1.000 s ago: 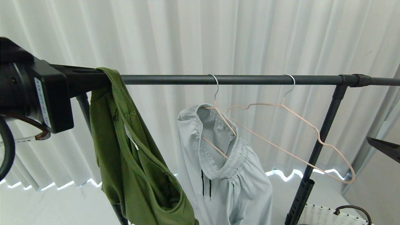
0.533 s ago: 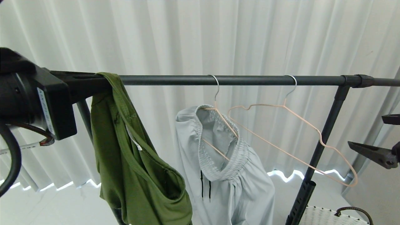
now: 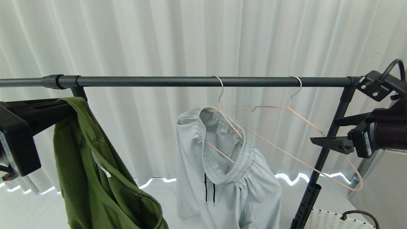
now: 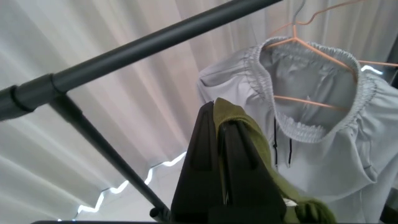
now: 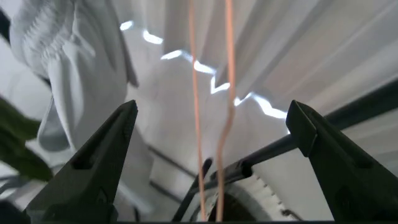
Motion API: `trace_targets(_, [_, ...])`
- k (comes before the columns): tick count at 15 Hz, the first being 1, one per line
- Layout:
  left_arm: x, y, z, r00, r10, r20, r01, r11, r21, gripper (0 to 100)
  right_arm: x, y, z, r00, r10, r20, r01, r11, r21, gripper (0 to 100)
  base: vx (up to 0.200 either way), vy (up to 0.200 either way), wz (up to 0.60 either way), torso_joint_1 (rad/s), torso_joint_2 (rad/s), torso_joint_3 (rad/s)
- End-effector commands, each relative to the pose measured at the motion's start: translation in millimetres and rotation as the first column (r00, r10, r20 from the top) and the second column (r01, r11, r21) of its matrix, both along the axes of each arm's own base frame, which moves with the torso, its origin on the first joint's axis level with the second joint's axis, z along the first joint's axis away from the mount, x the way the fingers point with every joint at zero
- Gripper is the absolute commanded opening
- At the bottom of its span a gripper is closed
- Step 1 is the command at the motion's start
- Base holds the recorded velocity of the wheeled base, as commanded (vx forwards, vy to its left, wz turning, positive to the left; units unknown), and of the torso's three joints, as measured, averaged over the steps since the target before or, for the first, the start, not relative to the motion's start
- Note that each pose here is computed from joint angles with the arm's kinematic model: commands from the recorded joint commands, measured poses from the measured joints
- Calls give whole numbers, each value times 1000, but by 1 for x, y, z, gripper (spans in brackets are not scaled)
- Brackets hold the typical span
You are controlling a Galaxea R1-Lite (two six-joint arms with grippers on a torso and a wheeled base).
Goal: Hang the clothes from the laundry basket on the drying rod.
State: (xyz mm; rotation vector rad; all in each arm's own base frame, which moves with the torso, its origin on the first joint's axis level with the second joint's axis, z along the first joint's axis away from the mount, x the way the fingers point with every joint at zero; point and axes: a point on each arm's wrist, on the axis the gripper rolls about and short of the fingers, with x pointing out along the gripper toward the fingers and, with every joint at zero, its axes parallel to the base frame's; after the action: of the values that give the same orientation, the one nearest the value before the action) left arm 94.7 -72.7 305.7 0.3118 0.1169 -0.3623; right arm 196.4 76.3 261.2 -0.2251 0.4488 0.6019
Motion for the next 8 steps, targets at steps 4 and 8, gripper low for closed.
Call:
trace_targets(4, [-6,5,-2,1000,-3,8,3,1000,-7,0,21,9,-6,973,0,-231,3,1000,9,100,0,0,0,0,0,0])
trace_targets(8, [-7,6,-2,1000,-3,9,3,1000,-8,0,52,13,-20,951,-71,-301,76,997,5,100,0,0,0,0,0,0])
